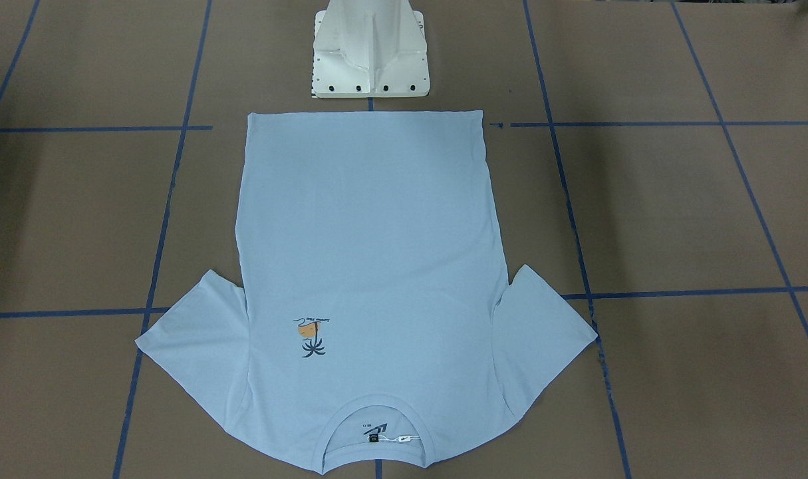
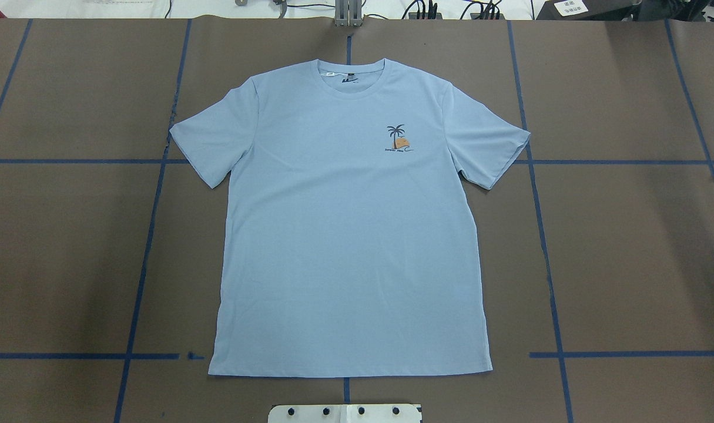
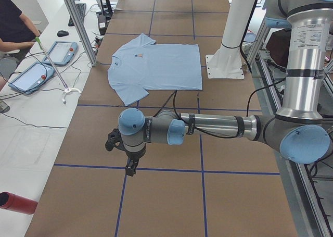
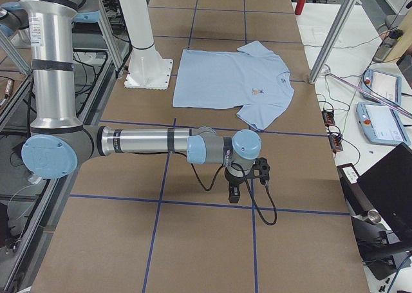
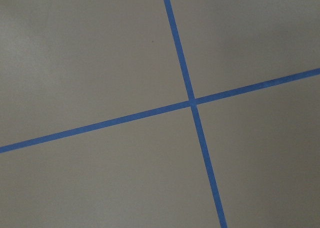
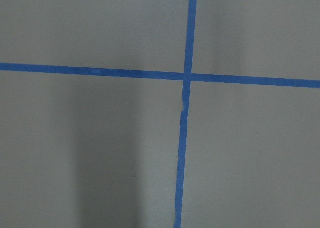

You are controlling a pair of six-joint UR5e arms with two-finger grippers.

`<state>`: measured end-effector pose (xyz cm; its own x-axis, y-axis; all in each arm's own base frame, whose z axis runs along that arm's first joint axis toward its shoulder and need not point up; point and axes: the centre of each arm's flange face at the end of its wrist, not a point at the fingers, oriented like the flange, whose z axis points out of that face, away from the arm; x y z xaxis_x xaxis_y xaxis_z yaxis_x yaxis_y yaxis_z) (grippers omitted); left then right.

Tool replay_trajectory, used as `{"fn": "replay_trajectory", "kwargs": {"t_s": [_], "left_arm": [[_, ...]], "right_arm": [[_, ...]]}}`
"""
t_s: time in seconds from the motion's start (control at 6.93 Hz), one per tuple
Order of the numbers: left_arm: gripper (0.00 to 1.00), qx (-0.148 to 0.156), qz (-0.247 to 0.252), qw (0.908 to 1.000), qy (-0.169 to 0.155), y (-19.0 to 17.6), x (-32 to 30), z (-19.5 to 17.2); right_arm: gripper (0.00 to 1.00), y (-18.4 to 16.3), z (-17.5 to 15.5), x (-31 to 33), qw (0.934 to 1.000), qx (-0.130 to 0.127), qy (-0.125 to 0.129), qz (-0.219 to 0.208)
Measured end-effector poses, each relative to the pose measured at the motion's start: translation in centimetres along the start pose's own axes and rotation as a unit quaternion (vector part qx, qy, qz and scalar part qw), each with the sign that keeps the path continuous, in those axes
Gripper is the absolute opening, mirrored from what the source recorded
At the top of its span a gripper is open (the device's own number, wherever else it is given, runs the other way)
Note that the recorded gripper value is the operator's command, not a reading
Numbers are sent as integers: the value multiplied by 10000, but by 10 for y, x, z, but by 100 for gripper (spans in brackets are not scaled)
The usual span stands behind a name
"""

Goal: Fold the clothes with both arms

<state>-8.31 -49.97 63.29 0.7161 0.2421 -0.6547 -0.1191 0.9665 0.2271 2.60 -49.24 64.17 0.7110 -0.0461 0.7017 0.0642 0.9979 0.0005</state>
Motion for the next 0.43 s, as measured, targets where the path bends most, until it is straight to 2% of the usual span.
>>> {"fn": "replay_trajectory", "kwargs": {"t_s": [0.29,0.43], "left_arm": [[100,-145,33,9999,4,4,8,6],[100,-255,141,9995,-119,5,16,14]], "right_arm": [[100,0,0,0,10000,-6,4,23],[100,0,1,0,10000,-12,3,44]]}}
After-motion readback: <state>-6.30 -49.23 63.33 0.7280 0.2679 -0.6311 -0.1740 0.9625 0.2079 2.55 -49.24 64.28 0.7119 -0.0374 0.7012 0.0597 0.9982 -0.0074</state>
